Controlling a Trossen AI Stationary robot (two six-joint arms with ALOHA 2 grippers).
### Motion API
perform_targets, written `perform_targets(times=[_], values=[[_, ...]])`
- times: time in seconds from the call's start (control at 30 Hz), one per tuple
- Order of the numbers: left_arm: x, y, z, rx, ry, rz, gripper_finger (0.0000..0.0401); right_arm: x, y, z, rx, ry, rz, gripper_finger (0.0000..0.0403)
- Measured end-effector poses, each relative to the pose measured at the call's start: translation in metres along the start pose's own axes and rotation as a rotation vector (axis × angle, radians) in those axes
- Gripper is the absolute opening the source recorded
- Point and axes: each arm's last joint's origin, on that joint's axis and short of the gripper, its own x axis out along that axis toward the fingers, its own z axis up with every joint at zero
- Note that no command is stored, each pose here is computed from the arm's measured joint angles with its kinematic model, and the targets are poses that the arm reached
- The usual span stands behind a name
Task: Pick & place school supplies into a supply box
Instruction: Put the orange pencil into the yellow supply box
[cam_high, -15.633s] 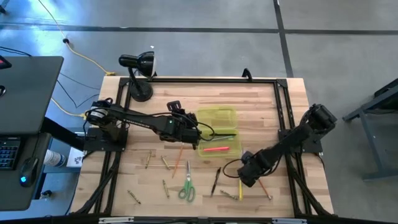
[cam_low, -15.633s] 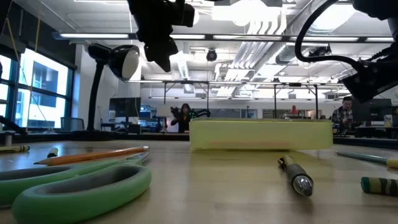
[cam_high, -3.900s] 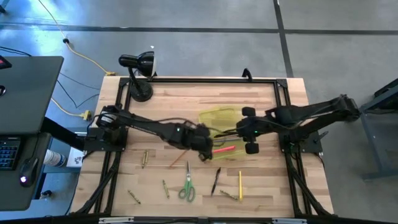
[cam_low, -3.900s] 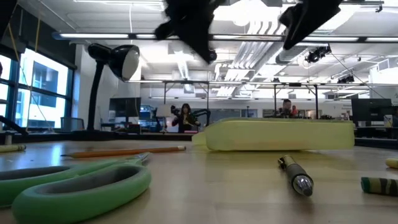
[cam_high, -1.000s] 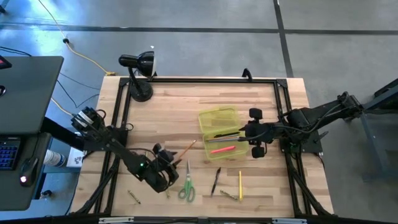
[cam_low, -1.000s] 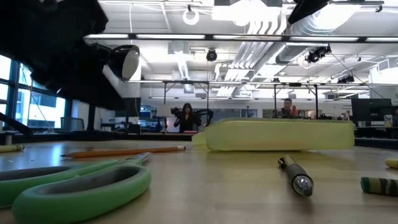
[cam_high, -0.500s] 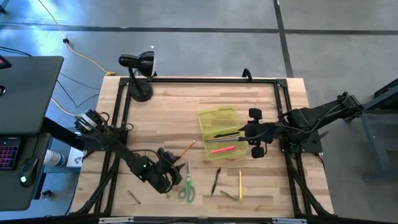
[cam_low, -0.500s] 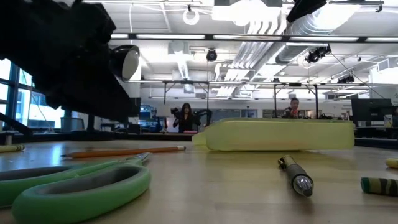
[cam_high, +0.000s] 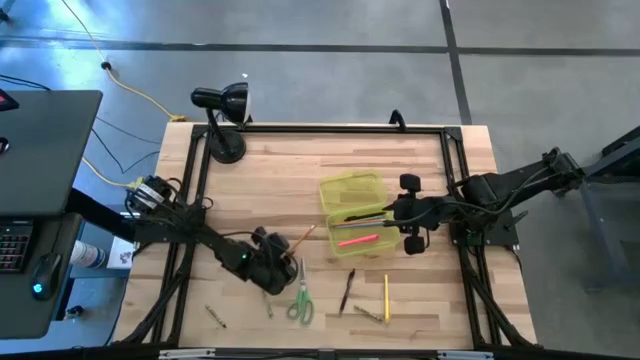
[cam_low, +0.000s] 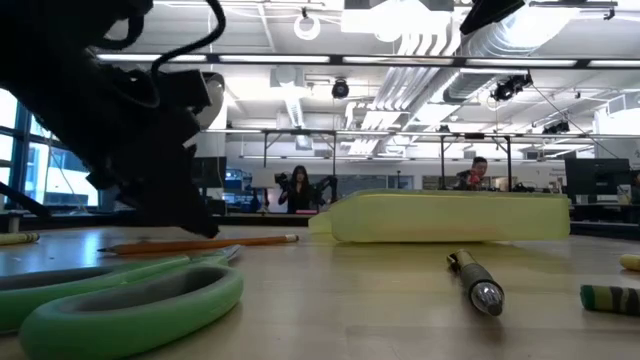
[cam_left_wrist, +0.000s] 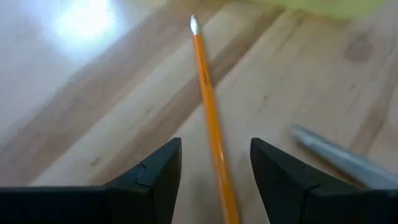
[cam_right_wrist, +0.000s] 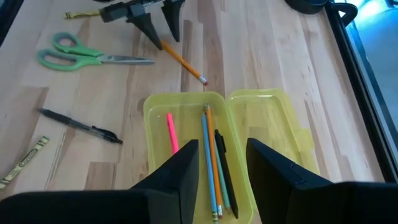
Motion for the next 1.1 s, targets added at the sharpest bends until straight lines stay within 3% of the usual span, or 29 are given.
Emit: perform_targets(times=[0.13,0.33,0.73,0.93,1.1], values=[[0.003,0.002,-0.004,0.01,-0.004,0.023,0.0223,0.0,0.0,0.0,-0.018,0.0,0.005,0.0113],[0.023,0.006,-0.034,-0.062,-0.047,0.062,0.0223,0.0,0.0,0.001,-0.042,-0.004,0.009,0.0113],[0.02,0.007,-0.039,-0.045,-0.084,0.069,0.0223,0.0,0.001,0.001,-0.108,-0.004,0.025,0.0113],[0.025,0.009,-0.044,-0.023,-0.168,0.12,0.0223,0.0,0.001,0.001,-0.118,-0.005,0.024,0.0113],[0.041,0.008,-0.056,-0.118,-0.283,0.14,0.0223,0.0,0.001,0.001,-0.158,-0.009,0.025,0.0113]])
